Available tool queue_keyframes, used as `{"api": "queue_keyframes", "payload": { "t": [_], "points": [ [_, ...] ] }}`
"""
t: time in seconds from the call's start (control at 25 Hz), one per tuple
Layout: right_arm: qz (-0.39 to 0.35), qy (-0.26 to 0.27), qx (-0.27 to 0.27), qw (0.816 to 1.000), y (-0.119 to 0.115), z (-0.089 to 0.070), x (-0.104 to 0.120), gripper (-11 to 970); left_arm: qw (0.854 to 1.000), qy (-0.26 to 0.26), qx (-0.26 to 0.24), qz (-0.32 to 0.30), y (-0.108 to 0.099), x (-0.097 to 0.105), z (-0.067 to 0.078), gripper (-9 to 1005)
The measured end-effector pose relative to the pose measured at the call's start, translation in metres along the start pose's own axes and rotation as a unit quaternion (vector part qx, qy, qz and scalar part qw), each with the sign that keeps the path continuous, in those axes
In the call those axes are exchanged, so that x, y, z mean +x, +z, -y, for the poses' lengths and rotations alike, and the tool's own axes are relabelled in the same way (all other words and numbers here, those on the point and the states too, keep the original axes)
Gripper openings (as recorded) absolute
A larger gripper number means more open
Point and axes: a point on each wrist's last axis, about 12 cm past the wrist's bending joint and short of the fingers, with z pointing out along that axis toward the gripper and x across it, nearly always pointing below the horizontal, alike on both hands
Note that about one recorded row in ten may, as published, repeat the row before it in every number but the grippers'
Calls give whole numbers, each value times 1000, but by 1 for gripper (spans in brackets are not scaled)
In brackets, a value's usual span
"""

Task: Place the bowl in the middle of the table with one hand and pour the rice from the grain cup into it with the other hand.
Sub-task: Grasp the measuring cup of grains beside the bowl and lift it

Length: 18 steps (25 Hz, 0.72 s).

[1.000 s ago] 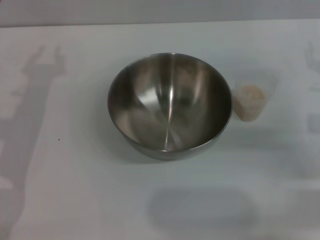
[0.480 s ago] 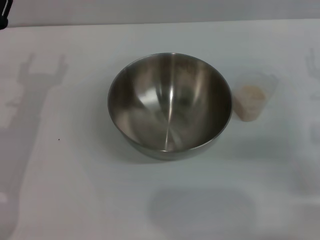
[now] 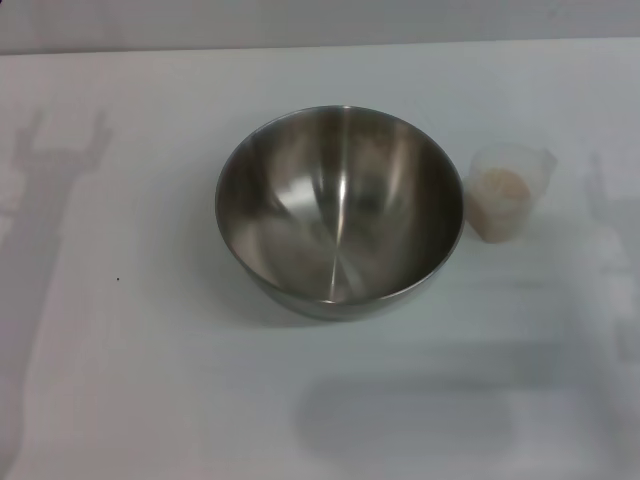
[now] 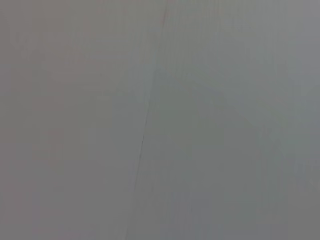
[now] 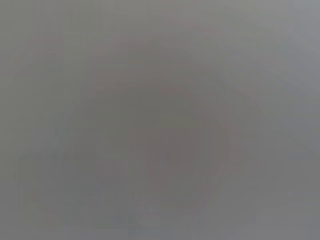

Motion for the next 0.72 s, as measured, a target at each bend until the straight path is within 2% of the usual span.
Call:
{"api": "queue_keyframes", "payload": {
  "t": [0.04, 0.24, 0.4, 0.52, 0.56, 0.64, 0.72],
  "points": [
    [-11, -1, -11, 1000, -10, -1, 2, 661, 1000, 2, 1, -2, 1, 0, -1, 862],
    [-21, -8, -29, 999, -26, 2, 4, 662, 1000, 5, 3, -4, 3, 1, -2, 862],
    [-25, -21, -41, 999, -31, 6, 6, 663, 1000, 8, 8, -6, 4, 1, -1, 862],
    [-30, -36, -54, 997, -33, 19, 8, 663, 1000, 11, 20, -10, 4, 2, 3, 862],
    [-30, -36, -54, 997, -33, 19, 8, 664, 1000, 11, 20, -10, 4, 2, 3, 862],
    [-37, -32, -69, 996, -30, 32, 9, 664, 1000, 12, 21, -10, 4, 3, 4, 862],
    [-41, -31, -77, 996, -29, 37, 10, 664, 1000, 11, 20, -11, 3, 3, 4, 862]
  ]
}}
